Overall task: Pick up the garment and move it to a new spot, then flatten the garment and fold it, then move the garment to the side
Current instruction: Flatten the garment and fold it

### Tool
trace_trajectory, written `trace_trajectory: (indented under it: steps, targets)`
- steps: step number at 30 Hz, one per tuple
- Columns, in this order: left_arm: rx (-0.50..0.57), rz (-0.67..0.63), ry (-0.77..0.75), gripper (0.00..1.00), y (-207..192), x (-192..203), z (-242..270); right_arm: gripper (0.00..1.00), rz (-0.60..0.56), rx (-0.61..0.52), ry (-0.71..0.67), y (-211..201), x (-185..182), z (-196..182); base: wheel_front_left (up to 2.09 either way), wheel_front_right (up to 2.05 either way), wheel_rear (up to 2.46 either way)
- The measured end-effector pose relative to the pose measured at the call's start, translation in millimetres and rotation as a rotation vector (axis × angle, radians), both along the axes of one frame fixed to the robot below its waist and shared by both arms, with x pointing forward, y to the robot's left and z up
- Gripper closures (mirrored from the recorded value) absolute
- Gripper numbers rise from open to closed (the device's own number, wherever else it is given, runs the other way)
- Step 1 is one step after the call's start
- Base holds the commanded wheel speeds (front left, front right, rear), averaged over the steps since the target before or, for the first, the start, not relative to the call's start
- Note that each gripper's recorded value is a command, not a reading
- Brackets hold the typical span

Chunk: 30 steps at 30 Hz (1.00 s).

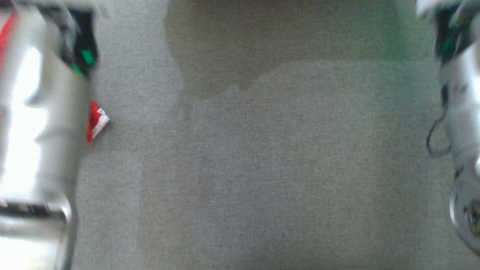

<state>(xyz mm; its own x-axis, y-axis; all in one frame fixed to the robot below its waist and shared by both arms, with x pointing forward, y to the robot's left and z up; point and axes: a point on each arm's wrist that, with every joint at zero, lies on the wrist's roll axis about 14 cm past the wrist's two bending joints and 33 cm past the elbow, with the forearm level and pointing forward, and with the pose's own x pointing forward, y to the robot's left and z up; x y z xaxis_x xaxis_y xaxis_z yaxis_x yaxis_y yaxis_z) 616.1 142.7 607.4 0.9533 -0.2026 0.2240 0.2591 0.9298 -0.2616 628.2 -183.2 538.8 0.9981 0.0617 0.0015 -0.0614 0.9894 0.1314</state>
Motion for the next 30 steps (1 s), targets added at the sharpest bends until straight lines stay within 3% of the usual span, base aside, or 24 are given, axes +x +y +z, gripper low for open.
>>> trace_trajectory:
  steps: [4, 9, 19, 30]
  targets:
    - [0.022, -0.007, 0.158, 1.00, 2, -38, -70, 1.00, 0.015, -0.033, 0.184, -2, -33, -59, 0.00, 0.00, 0.00]
    - [0.054, -0.054, 0.256, 1.00, -4, -89, -113, 1.00, 0.050, -0.075, 0.315, -2, -64, -82, 0.00, 0.00, 0.00]
    - [0.102, -0.126, 0.298, 1.00, -9, -164, -127, 1.00, 0.139, -0.187, 0.494, -11, -129, -102, 0.00, 0.00, 0.00]
    - [0.105, -0.171, 0.356, 1.00, -24, -240, -132, 1.00, 0.168, -0.180, 0.608, -40, -189, -103, 0.00, 0.00, 0.00]
